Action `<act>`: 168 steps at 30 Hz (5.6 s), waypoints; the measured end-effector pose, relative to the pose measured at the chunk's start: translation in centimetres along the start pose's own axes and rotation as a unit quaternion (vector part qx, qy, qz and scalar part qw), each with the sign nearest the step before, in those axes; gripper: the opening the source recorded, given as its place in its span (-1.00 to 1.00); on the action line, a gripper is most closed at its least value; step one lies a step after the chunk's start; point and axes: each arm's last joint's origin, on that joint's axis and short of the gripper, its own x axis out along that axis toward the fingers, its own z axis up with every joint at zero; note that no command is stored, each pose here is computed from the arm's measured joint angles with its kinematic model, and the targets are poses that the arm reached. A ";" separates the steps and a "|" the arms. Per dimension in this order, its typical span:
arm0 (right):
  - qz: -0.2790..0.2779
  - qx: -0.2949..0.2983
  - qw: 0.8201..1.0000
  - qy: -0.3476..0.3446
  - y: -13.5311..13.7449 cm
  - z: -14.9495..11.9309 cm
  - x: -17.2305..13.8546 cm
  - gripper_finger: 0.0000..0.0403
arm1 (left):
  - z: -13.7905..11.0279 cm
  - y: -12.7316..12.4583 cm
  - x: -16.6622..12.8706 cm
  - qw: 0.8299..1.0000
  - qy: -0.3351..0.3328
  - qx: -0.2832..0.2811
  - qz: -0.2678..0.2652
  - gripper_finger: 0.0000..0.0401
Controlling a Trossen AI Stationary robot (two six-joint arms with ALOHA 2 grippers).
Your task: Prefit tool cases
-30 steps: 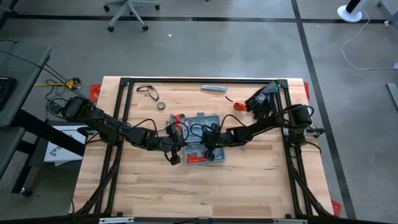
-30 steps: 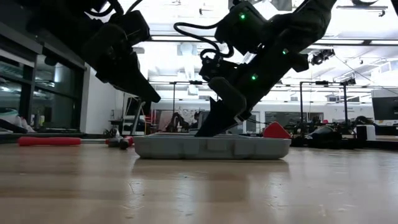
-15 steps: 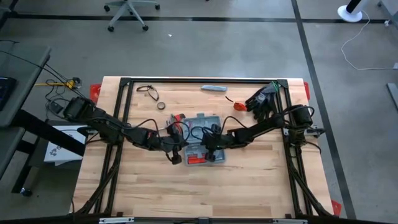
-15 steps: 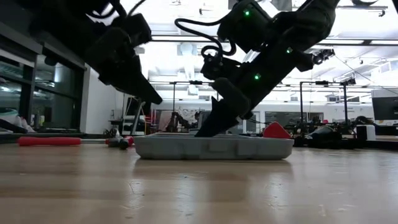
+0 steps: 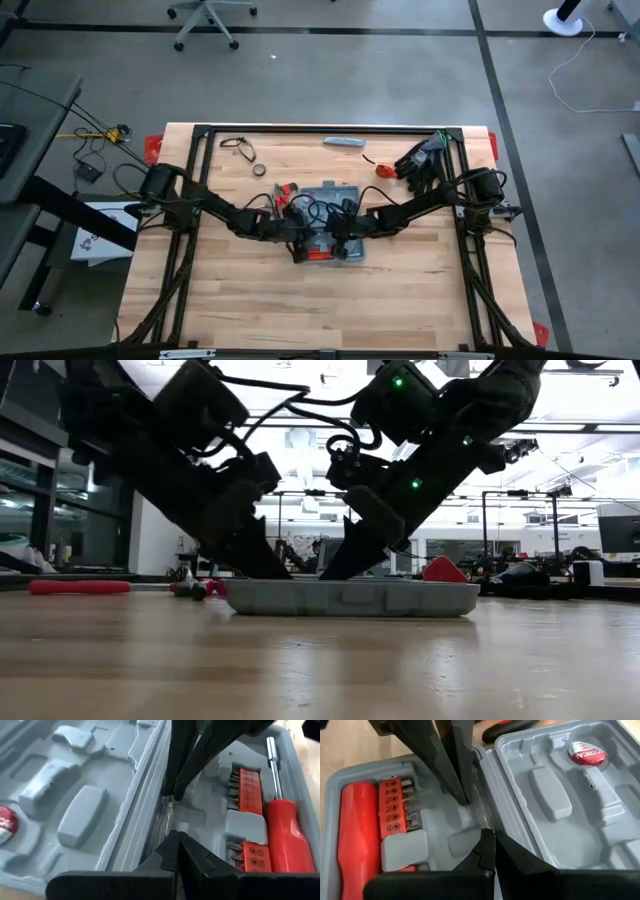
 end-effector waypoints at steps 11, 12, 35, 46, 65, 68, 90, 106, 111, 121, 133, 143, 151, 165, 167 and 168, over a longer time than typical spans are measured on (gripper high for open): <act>-0.006 0.000 1.000 -0.002 0.0 0.0 0.0 -1.00 | 1.0 -0.3 -1.0 0.999 -0.023 0.041 -0.027 -1.00; -0.006 0.000 1.000 -0.002 0.0 0.0 0.0 -1.00 | 1.1 -0.3 -1.2 0.998 -0.023 0.046 -0.028 -1.00; 0.009 -0.011 0.999 -0.041 0.6 0.8 -0.3 -1.00 | 1.6 1.0 -1.2 0.999 -0.008 0.051 -0.002 -1.00; 0.004 0.000 1.000 -0.028 -0.1 0.5 0.4 -1.00 | 1.5 1.0 -0.9 0.999 -0.014 0.048 -0.007 -1.00; 0.005 0.025 1.000 -0.009 -0.6 -0.2 1.4 -1.00 | 1.5 0.9 -0.9 0.999 -0.011 0.039 -0.017 -1.00; 0.012 0.019 1.000 -0.015 -0.6 0.2 0.9 -1.00 | 1.7 0.9 -1.2 0.999 -0.015 0.042 -0.021 -1.00; -0.033 -0.049 0.997 -0.053 2.2 2.2 -5.8 -1.00 | 4.1 2.3 -7.8 0.993 0.004 0.113 0.033 -1.00; -0.156 -0.047 0.986 0.015 2.8 0.0 -9.4 -1.00 | 1.8 5.6 -9.2 0.975 0.142 0.023 0.171 -1.00; -0.165 -0.047 0.985 0.028 3.2 -0.6 -9.8 -1.00 | 1.2 6.9 -9.5 0.963 0.204 0.031 0.173 -0.90; -0.196 -0.044 0.979 0.023 3.9 -1.4 -10.5 -1.00 | 1.0 9.1 -9.5 0.952 0.263 0.035 0.153 -0.38; -0.201 -0.035 0.979 0.030 3.9 -1.7 -10.6 -1.00 | 0.3 11.2 -8.9 0.958 0.264 0.001 0.114 -0.06; -0.204 -0.035 0.978 0.028 3.8 -1.7 -10.6 -1.00 | -2.6 11.7 -8.2 0.968 0.219 -0.045 0.117 -0.18; -0.202 -0.030 0.979 0.025 4.0 -1.7 -10.6 -1.00 | -3.1 11.3 -8.1 0.970 0.209 -0.037 0.119 -0.89; -0.228 -0.034 0.972 0.036 4.4 -2.8 -11.4 -1.00 | -1.8 8.9 -10.8 0.986 0.110 -0.048 0.115 -0.90; -0.237 -0.034 0.970 0.039 4.3 -2.9 -11.4 -1.00 | -1.4 8.3 -11.1 0.990 0.082 -0.057 0.101 -0.90; -0.242 -0.033 0.969 0.038 4.2 -2.9 -11.5 -1.00 | -1.2 7.9 -11.2 0.992 0.069 -0.058 0.091 -0.90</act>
